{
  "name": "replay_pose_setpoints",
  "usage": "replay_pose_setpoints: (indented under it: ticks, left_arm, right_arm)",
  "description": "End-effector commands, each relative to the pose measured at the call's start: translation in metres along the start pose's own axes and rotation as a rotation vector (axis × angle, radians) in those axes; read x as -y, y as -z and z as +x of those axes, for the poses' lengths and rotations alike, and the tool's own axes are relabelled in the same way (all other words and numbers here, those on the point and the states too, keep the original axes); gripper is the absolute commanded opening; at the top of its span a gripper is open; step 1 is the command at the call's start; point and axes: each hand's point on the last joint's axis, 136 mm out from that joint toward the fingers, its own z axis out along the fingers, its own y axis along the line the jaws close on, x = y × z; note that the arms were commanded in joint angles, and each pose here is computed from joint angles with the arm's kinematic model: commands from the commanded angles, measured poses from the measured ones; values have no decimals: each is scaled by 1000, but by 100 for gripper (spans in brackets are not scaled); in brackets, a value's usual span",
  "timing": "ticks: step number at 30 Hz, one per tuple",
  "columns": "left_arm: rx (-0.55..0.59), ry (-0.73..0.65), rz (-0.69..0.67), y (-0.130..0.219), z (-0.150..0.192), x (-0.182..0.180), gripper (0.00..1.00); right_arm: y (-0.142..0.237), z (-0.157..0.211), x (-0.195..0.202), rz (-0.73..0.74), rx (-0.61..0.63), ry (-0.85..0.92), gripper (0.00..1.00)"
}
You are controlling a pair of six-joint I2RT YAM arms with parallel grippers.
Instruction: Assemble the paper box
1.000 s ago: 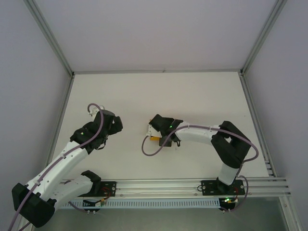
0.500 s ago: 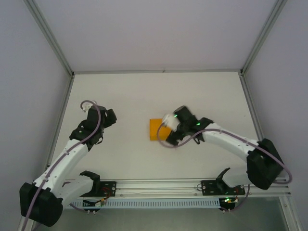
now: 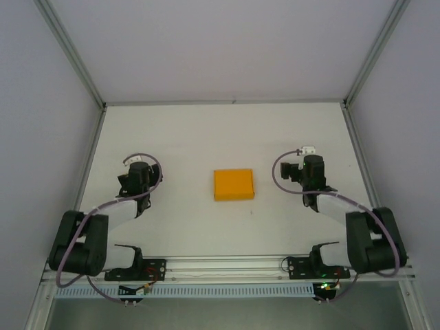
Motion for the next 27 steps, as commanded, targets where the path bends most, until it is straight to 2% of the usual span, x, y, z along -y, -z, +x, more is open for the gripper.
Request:
replay_pose_setpoints:
  ticks: [1, 2, 3, 6, 7, 8, 9, 10, 12, 27]
  left_arm:
    - [150, -2, 91, -3, -36, 17, 100]
    - [146, -24, 105, -5, -37, 21, 100]
    - [158, -41, 104, -7, -36, 20, 100]
    - [207, -28, 162, -24, -19, 24, 100]
    - [210, -29, 160, -26, -24, 25, 100]
    - [121, -42, 162, -29, -17, 28, 100]
    - [129, -52, 163, -32, -18, 29, 100]
    - [162, -58, 191, -30, -19, 33, 100]
    - [130, -55, 184, -30, -17, 32, 100]
    - [138, -57, 184, -31, -17, 32, 100]
  right_arm:
    - [-2, -43, 16, 40, 221, -123, 100]
    - [-2, -46, 16, -1, 259, -152, 100]
    - [-5, -40, 14, -30, 241, -161, 100]
    - [-17, -32, 17, -22, 288, -166, 100]
    - [-16, -29, 16, -36, 246, -179, 100]
    - [-20, -26, 16, -53, 217, -187, 100]
    - [-24, -29, 18, -49, 229, -195, 100]
    - [-22, -28, 19, -60, 212, -210, 100]
    - [-23, -29, 21, -65, 224, -215, 100]
    - [-23, -29, 13, -108, 212, -195, 100]
